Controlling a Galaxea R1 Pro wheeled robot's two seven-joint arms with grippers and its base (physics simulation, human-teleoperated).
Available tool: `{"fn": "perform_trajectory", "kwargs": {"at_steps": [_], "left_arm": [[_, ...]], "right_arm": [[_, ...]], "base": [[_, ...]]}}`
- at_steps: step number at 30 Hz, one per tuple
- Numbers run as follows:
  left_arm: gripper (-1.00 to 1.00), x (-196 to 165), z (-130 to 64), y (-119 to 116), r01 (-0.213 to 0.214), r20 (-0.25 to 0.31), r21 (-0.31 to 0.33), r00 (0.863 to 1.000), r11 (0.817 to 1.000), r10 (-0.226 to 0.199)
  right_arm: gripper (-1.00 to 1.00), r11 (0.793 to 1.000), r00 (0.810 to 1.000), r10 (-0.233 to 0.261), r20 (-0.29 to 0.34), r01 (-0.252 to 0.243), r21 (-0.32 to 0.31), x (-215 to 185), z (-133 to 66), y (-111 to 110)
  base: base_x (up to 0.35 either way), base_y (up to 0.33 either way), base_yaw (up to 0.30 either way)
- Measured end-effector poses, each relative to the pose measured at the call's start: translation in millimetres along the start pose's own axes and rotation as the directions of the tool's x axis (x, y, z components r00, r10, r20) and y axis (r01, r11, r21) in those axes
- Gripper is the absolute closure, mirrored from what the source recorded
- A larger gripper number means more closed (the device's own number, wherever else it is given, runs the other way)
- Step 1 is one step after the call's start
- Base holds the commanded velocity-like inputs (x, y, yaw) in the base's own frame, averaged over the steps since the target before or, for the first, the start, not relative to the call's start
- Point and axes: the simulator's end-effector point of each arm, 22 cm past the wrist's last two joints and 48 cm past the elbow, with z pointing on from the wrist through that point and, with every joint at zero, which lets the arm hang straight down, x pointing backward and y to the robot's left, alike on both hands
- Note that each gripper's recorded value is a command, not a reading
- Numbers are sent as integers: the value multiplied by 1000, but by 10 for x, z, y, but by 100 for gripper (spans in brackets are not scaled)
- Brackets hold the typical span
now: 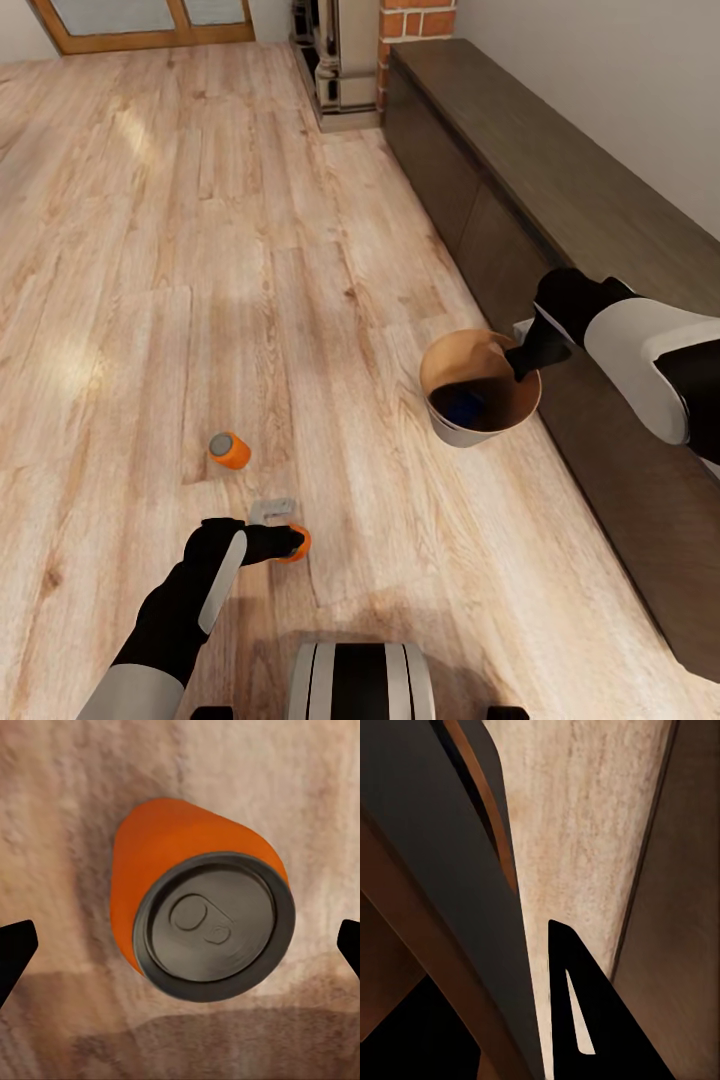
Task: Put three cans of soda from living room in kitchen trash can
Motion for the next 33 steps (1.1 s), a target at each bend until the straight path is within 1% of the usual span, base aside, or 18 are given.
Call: {"fn": "perform_trajectory", "kwargs": {"at_steps": [7,10,15,20,27,32,33], "left_arm": [[-100,7,19,1,1,0,1,1000,1000,-1],[-100,-9,28,-20,-10,10,0,1000,1000,10],[-100,-3,39,-78,-26,13,7,1000,1000,26],[-100,3,46,-89,-26,12,10,1000,1000,26],[-100,10,55,-87,-24,10,11,1000,1000,24],[-100,92,150,-61,-20,-12,8,1000,1000,21],[-100,93,150,-60,-20,-12,8,1000,1000,20]], "right_arm": [[100,1000,1000,2,-3,-2,-9,-2,34,29],[100,1000,1000,5,-4,-5,-14,-3,45,44],[100,1000,1000,-10,-13,10,13,15,64,-17],[100,1000,1000,-2,-11,1,-6,7,80,37],[100,1000,1000,-11,-18,11,10,18,100,3],[100,1000,999,-8,-37,8,-8,30,270,63],[100,1000,999,-10,-38,10,-4,32,270,54]], "base": [[4,-22,0],[87,-132,0],[35,-40,0],[6,-6,0],[1,-1,0],[0,0,0],[0,0,0]]}}
